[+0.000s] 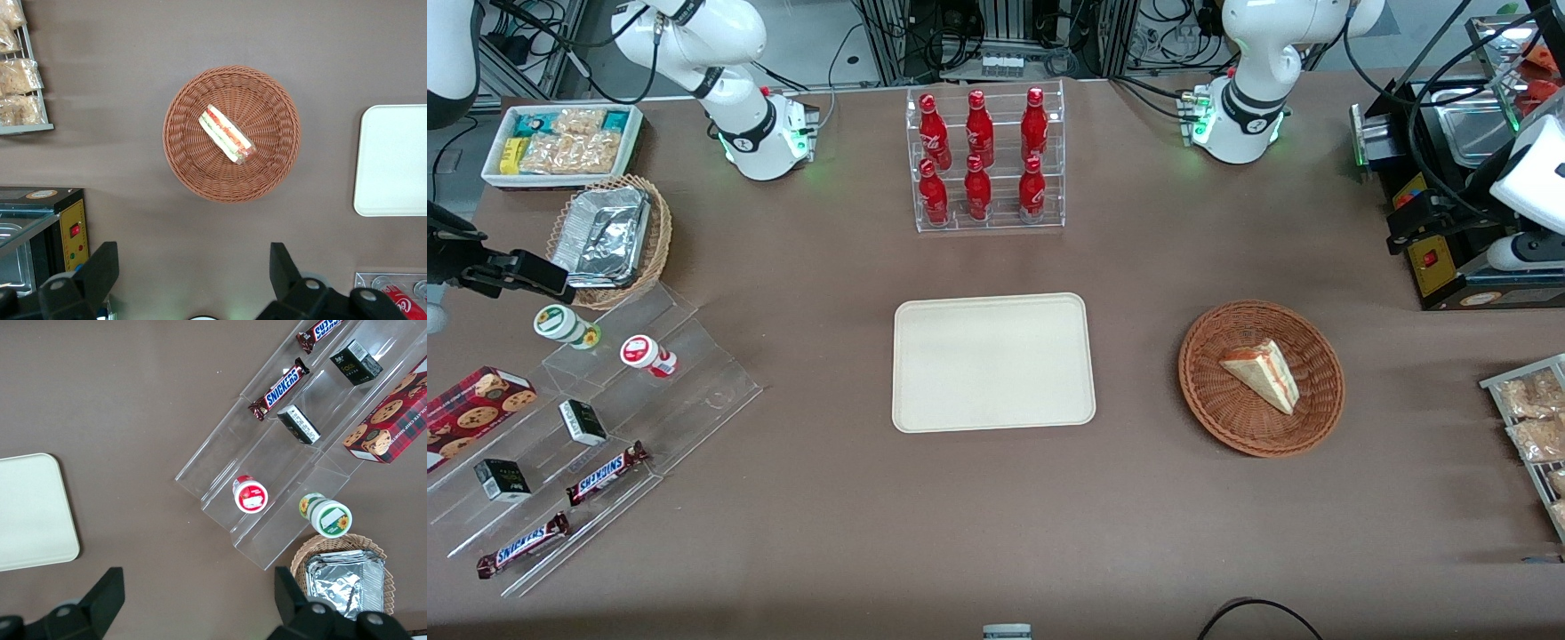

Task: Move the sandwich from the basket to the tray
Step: 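Move the left gripper over the wicker basket above the wrapped sandwich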

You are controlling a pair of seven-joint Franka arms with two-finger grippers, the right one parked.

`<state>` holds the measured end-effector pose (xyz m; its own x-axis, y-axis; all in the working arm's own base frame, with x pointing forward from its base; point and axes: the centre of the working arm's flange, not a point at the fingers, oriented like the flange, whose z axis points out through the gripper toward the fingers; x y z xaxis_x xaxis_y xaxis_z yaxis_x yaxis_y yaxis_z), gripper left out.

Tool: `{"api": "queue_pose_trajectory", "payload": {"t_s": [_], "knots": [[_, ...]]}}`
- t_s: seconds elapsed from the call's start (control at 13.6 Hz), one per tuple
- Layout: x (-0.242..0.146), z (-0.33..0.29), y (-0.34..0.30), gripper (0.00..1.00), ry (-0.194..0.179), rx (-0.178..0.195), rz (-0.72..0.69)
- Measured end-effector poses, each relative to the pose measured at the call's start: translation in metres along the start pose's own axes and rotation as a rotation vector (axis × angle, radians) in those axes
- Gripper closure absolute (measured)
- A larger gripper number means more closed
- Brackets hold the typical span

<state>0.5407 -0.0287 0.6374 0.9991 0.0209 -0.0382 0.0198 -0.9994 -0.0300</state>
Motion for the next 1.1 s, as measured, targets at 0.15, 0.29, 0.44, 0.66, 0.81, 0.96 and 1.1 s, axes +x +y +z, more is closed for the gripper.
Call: {"api": "queue_pose_trajectory", "payload": {"t_s": [0.15, 0.29, 0.44, 0.66, 0.81, 0.96, 1.1], "knots": [[-0.001, 0.0, 0.001, 0.0, -0.001, 0.0, 0.002], [-0.001, 0.0, 0.001, 0.0, -0.005, -0.001, 0.001], [-0.001, 0.003, 0.001, 0.0, -0.017, -0.001, -0.002], [0.005, 0.034, 0.006, 0.0, -0.062, 0.001, 0.0], [0.012, 0.059, 0.008, 0.0, -0.06, 0.0, 0.0], [0.02, 0.092, 0.01, 0.0, -0.047, -0.002, -0.024], [0.024, 0.131, 0.011, 0.0, -0.028, -0.004, -0.102]]}}
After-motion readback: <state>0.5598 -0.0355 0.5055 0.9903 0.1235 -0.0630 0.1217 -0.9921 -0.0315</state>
